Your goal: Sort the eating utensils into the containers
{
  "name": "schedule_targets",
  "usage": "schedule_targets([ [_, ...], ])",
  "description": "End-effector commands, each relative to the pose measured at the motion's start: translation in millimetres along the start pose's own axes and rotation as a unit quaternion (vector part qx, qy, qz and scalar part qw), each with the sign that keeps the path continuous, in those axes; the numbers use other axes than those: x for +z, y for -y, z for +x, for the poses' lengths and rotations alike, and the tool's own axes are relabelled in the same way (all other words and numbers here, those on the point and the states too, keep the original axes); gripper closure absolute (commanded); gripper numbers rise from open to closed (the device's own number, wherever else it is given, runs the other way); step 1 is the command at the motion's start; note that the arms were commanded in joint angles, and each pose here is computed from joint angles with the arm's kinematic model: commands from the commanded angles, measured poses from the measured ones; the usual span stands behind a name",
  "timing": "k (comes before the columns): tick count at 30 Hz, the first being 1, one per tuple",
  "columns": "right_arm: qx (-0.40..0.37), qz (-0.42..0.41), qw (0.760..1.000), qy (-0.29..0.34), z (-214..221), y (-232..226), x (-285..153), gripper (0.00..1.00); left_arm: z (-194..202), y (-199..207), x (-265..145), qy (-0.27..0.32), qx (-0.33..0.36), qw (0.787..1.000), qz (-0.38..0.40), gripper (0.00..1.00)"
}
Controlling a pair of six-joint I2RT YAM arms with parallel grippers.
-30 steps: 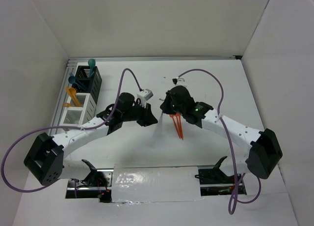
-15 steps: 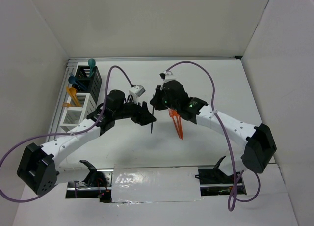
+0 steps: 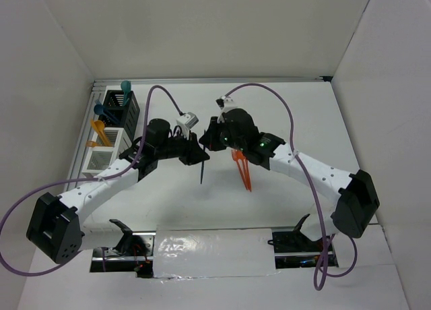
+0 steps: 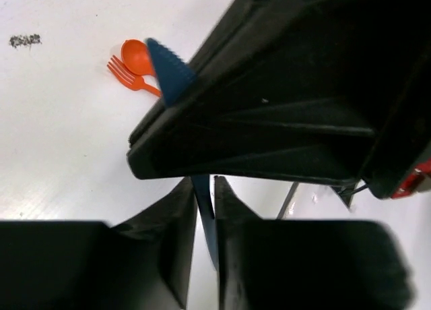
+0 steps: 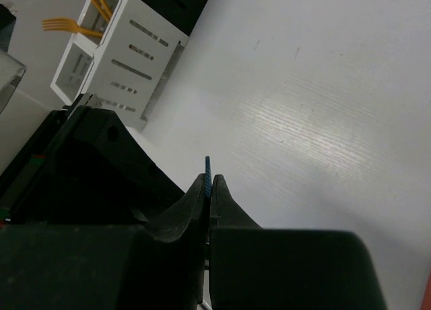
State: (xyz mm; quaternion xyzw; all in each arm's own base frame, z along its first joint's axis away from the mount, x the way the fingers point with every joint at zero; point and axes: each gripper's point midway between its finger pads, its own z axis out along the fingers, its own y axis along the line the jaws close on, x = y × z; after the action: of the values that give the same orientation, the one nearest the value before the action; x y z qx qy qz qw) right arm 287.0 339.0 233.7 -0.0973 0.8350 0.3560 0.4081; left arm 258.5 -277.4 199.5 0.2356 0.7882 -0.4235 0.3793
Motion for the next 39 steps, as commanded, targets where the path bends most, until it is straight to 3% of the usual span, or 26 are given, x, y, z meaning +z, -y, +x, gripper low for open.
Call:
schedule_targets([
  [1, 0.003, -0.054, 0.998, 0.043, -33, -37, -12, 1.00, -28, 13, -2, 0.040, 0.025, 0.999, 0.027, 0.78],
  [2, 0.008, -0.054, 0.998, 0.040, -31, -38, -13, 0.98, -27, 11, -1, 0.046, 0.029, 0.998, 0.024, 0.86],
  [3, 0.011, -0.040, 0.999, 0.032, -29, -33, -14, 0.89, -29, 12, -3, 0.050, 0.024, 0.998, 0.021, 0.89],
  [4, 0.015, -0.038, 0.998, 0.041, -42, -37, -19, 0.78, -36, 14, -5, 0.063, 0.023, 0.998, 0.022, 0.92],
  [5, 0.032, -0.034, 0.998, 0.038, -46, -39, -23, 0.59, -31, 6, -6, 0.062, 0.019, 0.998, 0.009, 0.97],
  [6, 0.041, -0.011, 0.999, 0.029, -47, -29, -26, 0.41, -37, 7, -8, 0.075, 0.015, 0.997, 0.009, 0.97],
  [8, 0.055, -0.005, 0.998, 0.042, -70, -32, -36, 0.26, -39, 1, -12, 0.083, 0.007, 0.997, 0.002, 0.97],
  [9, 0.064, 0.012, 0.997, 0.050, -87, -22, -44, 0.13, -48, -15, -19, 0.097, -0.010, 0.995, -0.021, 0.97],
  [11, 0.073, 0.034, 0.995, 0.059, -104, -9, -54, 0.02, -55, -32, -27, 0.109, -0.027, 0.992, -0.054, 0.97],
  [16, 0.102, 0.103, 0.986, 0.086, -145, 63, -88, 0.00, -76, -73, -66, 0.150, -0.058, 0.976, -0.148, 0.97],
  [18, 0.112, 0.126, 0.981, 0.093, -141, 95, -95, 0.00, -103, -110, -110, 0.205, -0.067, 0.948, -0.232, 0.96],
  [19, 0.112, 0.117, 0.982, 0.101, -142, 97, -99, 0.00, -99, -119, -130, 0.211, -0.082, 0.936, -0.270, 0.95],
  [24, 0.126, 0.157, 0.977, 0.069, -99, 142, -91, 0.00, -106, -176, -246, 0.283, -0.142, 0.829, -0.461, 0.93],
  [29, 0.110, 0.197, 0.972, 0.061, -83, 166, -85, 0.00, -83, -206, -326, 0.337, -0.172, 0.733, -0.565, 0.91],
  [30, 0.104, 0.202, 0.972, 0.065, -85, 169, -84, 0.00, -84, -205, -336, 0.348, -0.162, 0.725, -0.572, 0.90],
  [33, 0.102, 0.213, 0.970, 0.058, -79, 181, -77, 0.00, -85, -214, -347, 0.359, -0.130, 0.721, -0.579, 0.88],
  [36, 0.104, 0.221, 0.969, 0.040, -71, 192, -68, 0.00, -97, -220, -336, 0.346, -0.097, 0.753, -0.551, 0.88],
  [37, 0.105, 0.219, 0.970, 0.034, -69, 193, -66, 0.00, -110, -217, -327, 0.351, -0.073, 0.773, -0.523, 0.88],
  [39, 0.109, 0.218, 0.970, 0.023, -61, 197, -59, 0.00, -129, -224, -323, 0.359, -0.048, 0.785, -0.503, 0.88],
])
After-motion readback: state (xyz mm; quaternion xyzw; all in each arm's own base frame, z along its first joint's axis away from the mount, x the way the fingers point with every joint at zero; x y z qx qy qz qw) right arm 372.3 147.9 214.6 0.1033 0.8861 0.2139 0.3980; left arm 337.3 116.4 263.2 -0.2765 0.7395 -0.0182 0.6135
